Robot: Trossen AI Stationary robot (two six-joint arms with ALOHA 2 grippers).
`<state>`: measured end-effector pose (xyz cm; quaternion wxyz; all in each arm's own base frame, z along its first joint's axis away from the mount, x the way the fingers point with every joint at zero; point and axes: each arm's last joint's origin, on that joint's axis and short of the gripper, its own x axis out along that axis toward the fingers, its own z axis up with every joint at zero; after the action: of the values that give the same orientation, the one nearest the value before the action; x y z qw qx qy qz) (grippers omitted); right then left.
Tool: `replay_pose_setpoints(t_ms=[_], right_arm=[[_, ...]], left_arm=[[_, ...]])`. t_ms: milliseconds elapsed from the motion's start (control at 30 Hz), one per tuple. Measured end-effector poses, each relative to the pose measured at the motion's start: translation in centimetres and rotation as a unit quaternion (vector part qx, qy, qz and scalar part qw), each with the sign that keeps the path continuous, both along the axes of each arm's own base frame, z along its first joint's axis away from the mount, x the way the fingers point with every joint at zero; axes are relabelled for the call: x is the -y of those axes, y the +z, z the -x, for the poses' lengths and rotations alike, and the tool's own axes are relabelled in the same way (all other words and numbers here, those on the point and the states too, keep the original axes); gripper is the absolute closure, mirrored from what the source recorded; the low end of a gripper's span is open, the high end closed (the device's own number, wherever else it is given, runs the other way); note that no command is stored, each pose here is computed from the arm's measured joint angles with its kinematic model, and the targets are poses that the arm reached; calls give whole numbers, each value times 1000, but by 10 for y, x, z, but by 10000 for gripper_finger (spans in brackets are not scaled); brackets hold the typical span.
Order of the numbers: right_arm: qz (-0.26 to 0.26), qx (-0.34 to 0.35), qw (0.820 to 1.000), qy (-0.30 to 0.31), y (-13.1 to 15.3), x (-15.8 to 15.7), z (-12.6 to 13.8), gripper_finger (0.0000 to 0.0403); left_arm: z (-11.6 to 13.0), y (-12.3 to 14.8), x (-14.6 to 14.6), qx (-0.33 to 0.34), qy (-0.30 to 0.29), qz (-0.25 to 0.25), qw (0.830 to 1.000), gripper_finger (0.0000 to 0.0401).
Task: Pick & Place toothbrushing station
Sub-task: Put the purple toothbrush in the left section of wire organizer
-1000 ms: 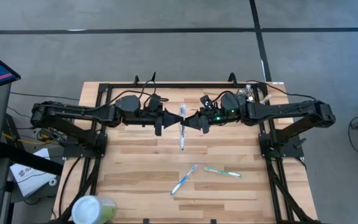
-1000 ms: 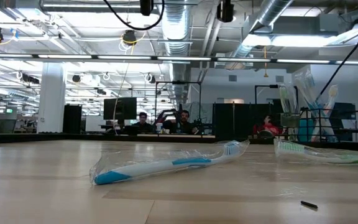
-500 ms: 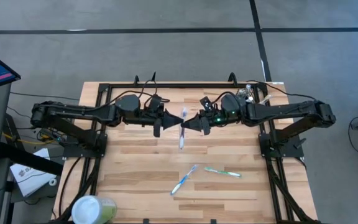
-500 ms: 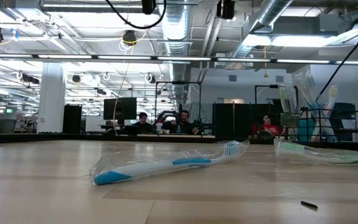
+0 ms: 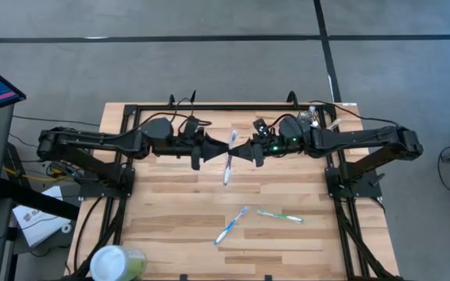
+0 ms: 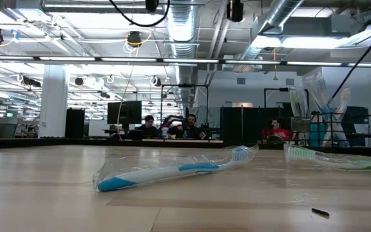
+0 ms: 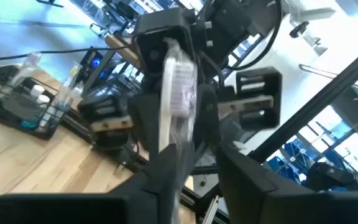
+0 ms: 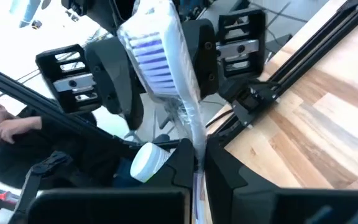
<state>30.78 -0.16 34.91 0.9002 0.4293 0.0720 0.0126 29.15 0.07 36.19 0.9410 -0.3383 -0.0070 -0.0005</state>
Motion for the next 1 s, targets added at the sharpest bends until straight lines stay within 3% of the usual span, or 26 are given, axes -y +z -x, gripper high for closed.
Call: replay_pose_setpoints(t_ms=[267,500,667,1000], right_arm=[[32,24,999,-31,16,10,17,394],[145,11,975,-169,41,32,64,394],[205,-19,935,-290,56,48,108,394],[274,-105,819,-493,67,57,175,394]], left_arm=[[24,22,-2,40,40,-13,998,208],[33,29,-3,48,54,-21,997,183],[29,24,-2,37,51,-12,998,186],[15,11,1,10,42,16,999,199]])
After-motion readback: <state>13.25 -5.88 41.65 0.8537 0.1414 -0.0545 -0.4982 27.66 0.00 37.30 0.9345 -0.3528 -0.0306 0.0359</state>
